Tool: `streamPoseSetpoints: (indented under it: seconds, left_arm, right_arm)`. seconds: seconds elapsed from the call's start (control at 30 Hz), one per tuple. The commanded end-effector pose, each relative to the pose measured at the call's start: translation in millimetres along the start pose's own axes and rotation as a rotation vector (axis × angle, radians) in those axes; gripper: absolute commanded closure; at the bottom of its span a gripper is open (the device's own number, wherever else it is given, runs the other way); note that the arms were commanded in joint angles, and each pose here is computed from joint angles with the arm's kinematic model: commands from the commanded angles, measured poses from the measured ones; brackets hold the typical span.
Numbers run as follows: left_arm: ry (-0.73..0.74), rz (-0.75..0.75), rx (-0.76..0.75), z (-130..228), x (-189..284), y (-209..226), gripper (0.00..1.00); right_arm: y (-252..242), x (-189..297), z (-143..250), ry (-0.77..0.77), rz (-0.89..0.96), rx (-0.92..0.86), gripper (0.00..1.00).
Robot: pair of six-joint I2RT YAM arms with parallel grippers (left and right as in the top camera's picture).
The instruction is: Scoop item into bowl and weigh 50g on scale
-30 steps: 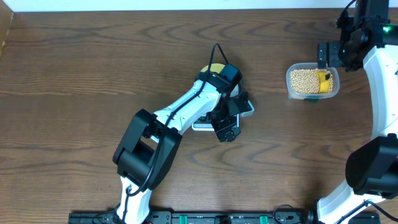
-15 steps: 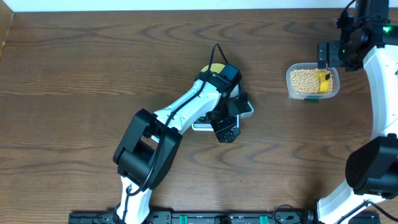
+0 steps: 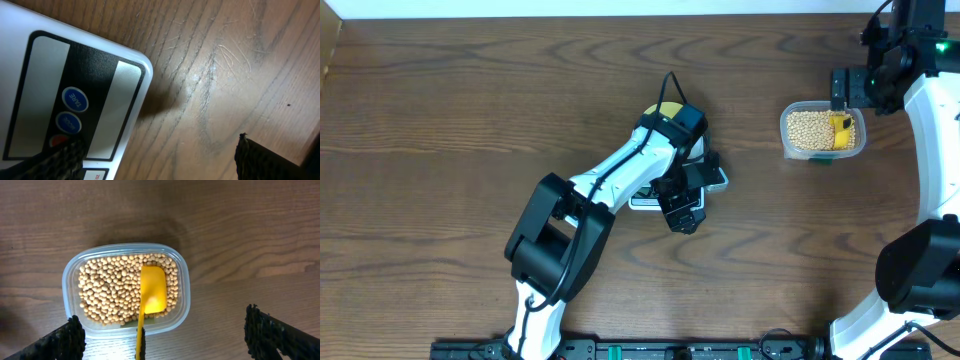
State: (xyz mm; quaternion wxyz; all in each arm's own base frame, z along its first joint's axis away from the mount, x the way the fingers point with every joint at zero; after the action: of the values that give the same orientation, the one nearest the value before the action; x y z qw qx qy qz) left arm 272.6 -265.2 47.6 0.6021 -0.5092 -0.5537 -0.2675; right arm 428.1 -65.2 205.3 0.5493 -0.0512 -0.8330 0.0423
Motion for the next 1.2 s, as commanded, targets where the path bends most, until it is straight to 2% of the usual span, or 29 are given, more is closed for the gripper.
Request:
streamPoseSetpoints:
  seconds: [0.0, 0.17, 0.23, 0.43, 0.7, 0.83, 0.93, 1.07, 1.17]
  left_arm:
    - [0.05, 0.051, 0.008, 4.4, -19.7, 3.8, 0.02]
    - [0.054, 0.067, 0.008, 0.4, -14.5, 2.3, 0.02]
    - [0.033, 0.119, -0.016, -4.9, -6.4, -7.1, 0.02]
    - [-0.09, 0.229, -0.039, -26.1, 40.6, -40.6, 0.02]
    - [-0.269, 0.072, -0.037, -21.8, 129.2, -50.7, 0.02]
    - [-0.304, -0.144, 0.163, -0.8, 164.5, -7.3, 0.02]
    - [-0.317, -0.292, 0.403, 19.9, 180.1, 37.9, 0.02]
    - [-0.37, -0.392, 0.661, 46.9, 193.5, 88.4, 0.02]
    - [-0.441, -0.438, 0.769, 61.4, 205.6, 117.1, 0.02]
  right_arm:
    - [0.1, 5.1, -3.0, -0.013, 0.008, 0.003, 0.01]
    - [0.1, 5.1, -3.0, -0.013, 0.008, 0.003, 0.01]
    - [0.1, 5.1, -3.0, -0.013, 0.008, 0.003, 0.01]
    - [0.1, 5.1, -3.0, -0.013, 0.008, 0.003, 0.01]
    - [0.2, 5.1, -2.9, -0.012, 0.008, 0.003, 0.01]
    - [0.1, 5.1, -3.0, -0.013, 0.008, 0.003, 0.01]
    - [0.1, 5.1, -3.0, -0.013, 0.008, 0.003, 0.01]
    - [0.1, 5.1, -3.0, -0.013, 0.008, 0.003, 0.01]
    - [0.1, 5.1, -3.0, -0.013, 0.008, 0.003, 0.01]
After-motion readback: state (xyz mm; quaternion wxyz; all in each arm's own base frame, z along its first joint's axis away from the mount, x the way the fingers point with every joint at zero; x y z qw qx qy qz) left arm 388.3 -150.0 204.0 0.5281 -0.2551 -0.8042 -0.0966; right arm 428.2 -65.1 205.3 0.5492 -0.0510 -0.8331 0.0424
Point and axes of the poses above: each gripper's point midway between its finger pads, its own x axis back along the fingers, its own y axis along the line the jaws close on, z = x × y, the point moved 2 cm from there along x, back along the fingers, and after that the axes turned 2 degrees about x, right-handed, at the moved point
